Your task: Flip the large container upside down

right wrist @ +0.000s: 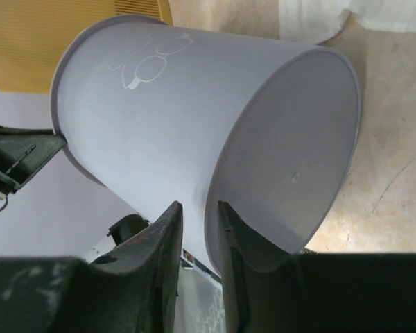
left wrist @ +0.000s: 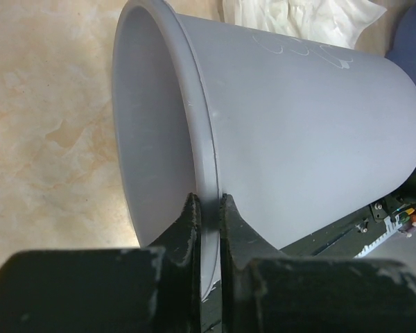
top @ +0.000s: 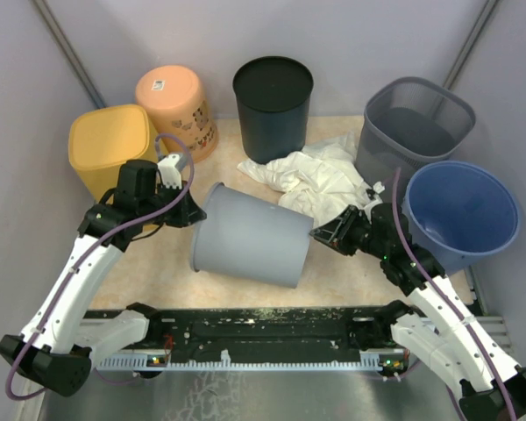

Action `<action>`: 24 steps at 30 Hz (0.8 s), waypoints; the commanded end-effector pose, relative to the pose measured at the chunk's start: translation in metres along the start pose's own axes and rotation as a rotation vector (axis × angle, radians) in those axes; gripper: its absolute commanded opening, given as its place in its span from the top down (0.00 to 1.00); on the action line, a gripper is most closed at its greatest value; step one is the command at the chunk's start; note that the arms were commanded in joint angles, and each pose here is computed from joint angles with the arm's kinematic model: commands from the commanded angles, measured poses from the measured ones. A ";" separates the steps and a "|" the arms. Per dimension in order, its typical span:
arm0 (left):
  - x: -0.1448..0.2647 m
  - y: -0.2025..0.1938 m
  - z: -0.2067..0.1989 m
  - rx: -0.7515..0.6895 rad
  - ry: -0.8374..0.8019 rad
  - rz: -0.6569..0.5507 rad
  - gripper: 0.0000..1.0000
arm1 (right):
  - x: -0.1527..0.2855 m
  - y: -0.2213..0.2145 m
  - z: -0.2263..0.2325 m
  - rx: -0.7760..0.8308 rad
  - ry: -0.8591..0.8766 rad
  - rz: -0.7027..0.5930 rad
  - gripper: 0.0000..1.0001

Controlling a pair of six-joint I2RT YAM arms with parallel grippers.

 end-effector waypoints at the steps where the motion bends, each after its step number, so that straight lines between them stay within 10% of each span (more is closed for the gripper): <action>1: -0.009 -0.017 0.004 0.010 0.002 0.066 0.97 | 0.002 0.002 0.021 0.037 0.119 0.001 0.66; 8: -0.016 -0.023 0.006 0.016 -0.002 0.086 1.00 | -0.005 -0.007 0.022 -0.004 0.198 0.072 0.54; 24: -0.044 -0.041 0.012 0.044 -0.031 0.107 1.00 | 0.041 -0.002 0.101 0.161 0.548 0.071 0.65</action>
Point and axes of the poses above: each gripper's point midway between its finger pads, its own x axis back along the fingers, its own z axis along the line the jaws close on, y = z × x, the point moved 5 cm from there along x, back along the fingers, and after that the axes turned 6 degrees about -x, right-handed, at the moved point
